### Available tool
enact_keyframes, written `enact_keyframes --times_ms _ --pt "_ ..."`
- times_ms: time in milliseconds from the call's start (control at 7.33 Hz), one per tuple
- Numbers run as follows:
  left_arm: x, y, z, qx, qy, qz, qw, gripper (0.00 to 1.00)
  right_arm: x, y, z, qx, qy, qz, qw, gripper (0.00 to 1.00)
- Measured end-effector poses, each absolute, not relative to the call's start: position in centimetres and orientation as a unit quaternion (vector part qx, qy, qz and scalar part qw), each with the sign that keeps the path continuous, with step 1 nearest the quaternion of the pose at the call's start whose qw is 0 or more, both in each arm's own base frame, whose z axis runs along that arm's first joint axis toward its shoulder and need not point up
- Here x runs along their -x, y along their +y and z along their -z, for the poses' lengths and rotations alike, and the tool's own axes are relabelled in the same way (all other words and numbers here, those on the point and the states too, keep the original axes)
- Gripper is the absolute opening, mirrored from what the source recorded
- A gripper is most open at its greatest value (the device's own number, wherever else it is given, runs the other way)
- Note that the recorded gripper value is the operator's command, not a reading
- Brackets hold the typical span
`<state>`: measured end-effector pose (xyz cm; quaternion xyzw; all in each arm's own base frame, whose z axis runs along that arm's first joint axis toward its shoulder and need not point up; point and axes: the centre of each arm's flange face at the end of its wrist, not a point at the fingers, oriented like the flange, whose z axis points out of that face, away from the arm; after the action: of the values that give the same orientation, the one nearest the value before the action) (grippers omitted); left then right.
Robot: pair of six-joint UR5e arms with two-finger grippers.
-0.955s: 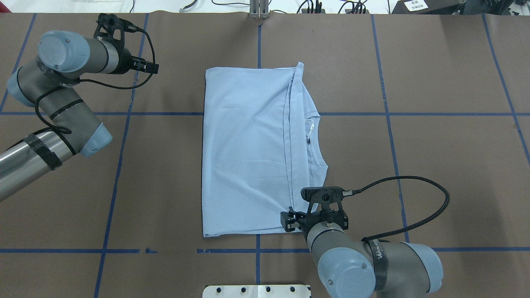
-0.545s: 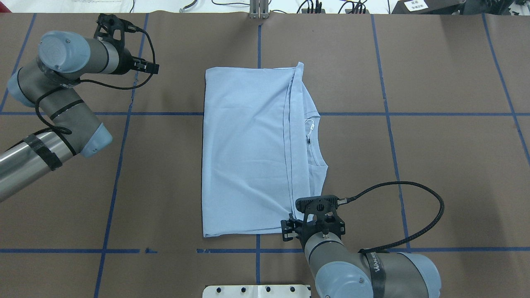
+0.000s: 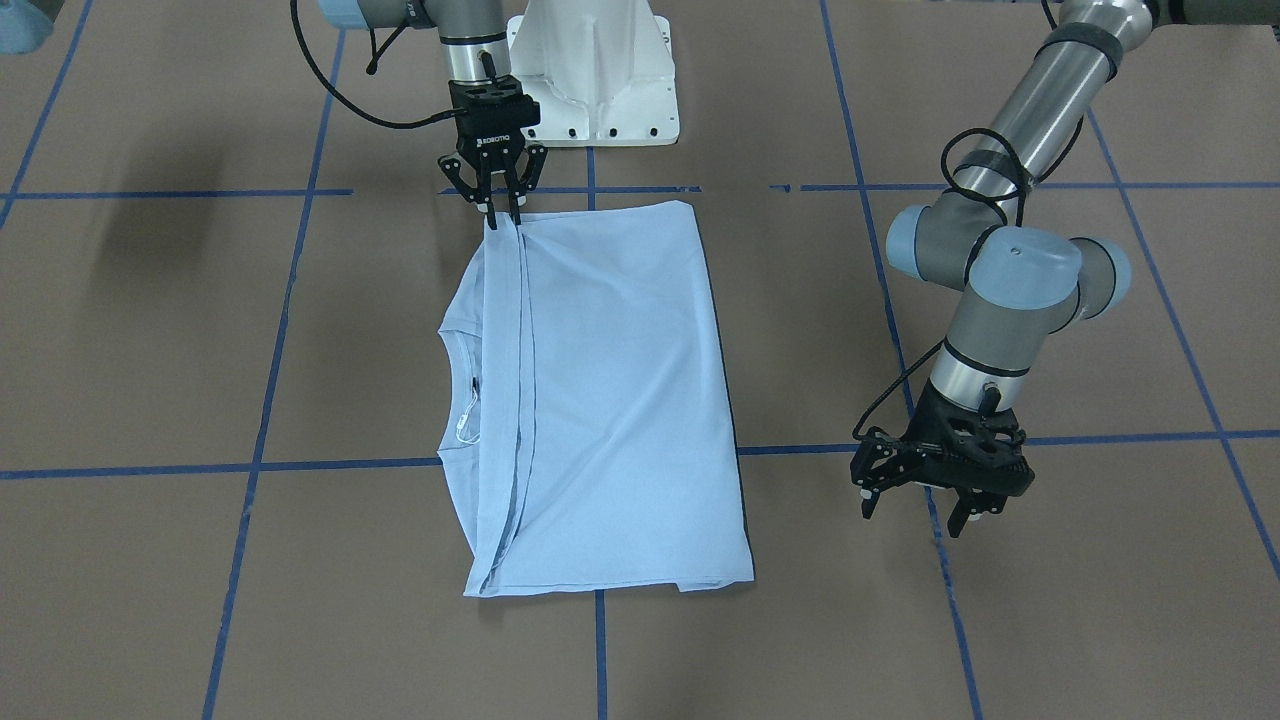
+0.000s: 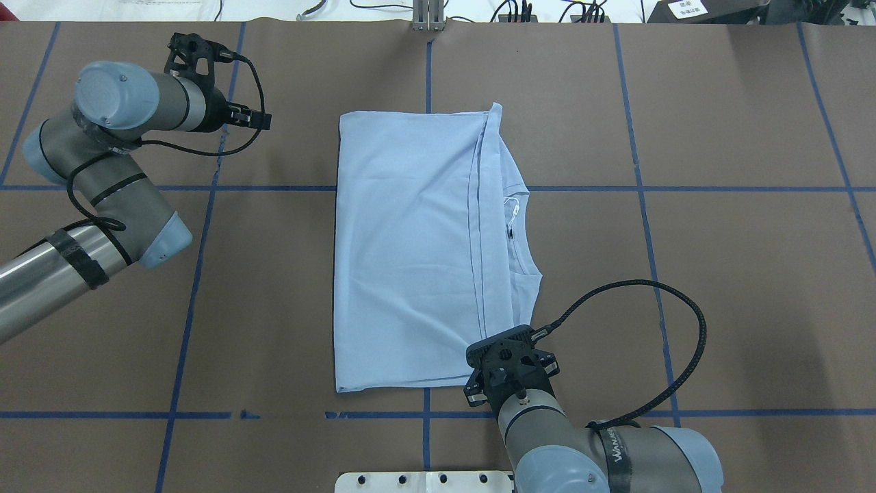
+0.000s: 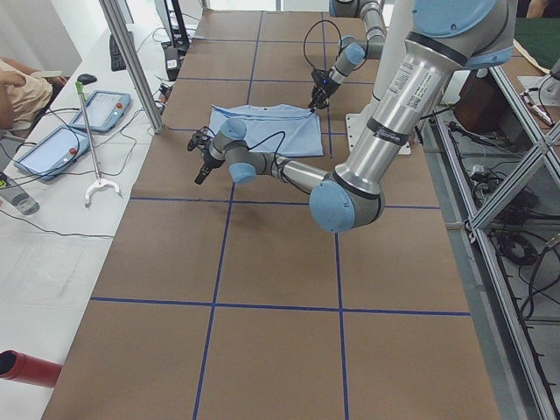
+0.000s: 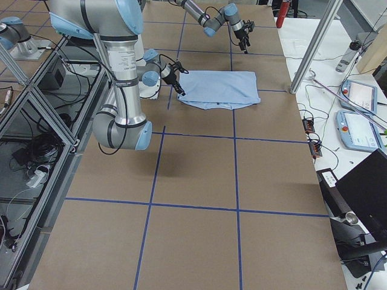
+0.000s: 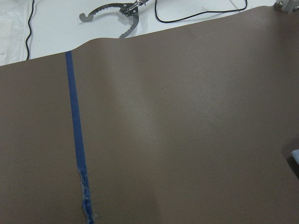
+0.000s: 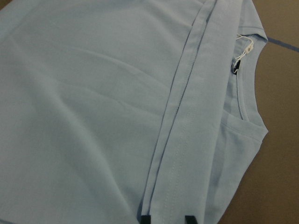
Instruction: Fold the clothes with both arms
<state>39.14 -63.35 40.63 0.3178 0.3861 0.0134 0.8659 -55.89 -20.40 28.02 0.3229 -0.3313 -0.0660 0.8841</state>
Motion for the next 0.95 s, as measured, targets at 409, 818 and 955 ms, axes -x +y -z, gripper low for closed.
enact_keyframes --times_ms 409,818,955 --pt "-39.2 -63.31 -40.6 -0.318 0.387 -0.014 0.866 1.0 56.27 -19.47 -27.81 -0.323 -0.334 0.073 0.882 0.21" --pt "-39.21 -63.31 -40.64 -0.318 0.387 -0.014 0.866 1.0 56.36 -19.4 -27.82 -0.323 -0.334 0.073 0.882 0.0" --pt "-39.21 -63.3 -40.61 -0.318 0.387 -0.014 0.866 1.0 56.32 -19.47 -27.72 -0.323 -0.336 0.07 0.882 0.0"
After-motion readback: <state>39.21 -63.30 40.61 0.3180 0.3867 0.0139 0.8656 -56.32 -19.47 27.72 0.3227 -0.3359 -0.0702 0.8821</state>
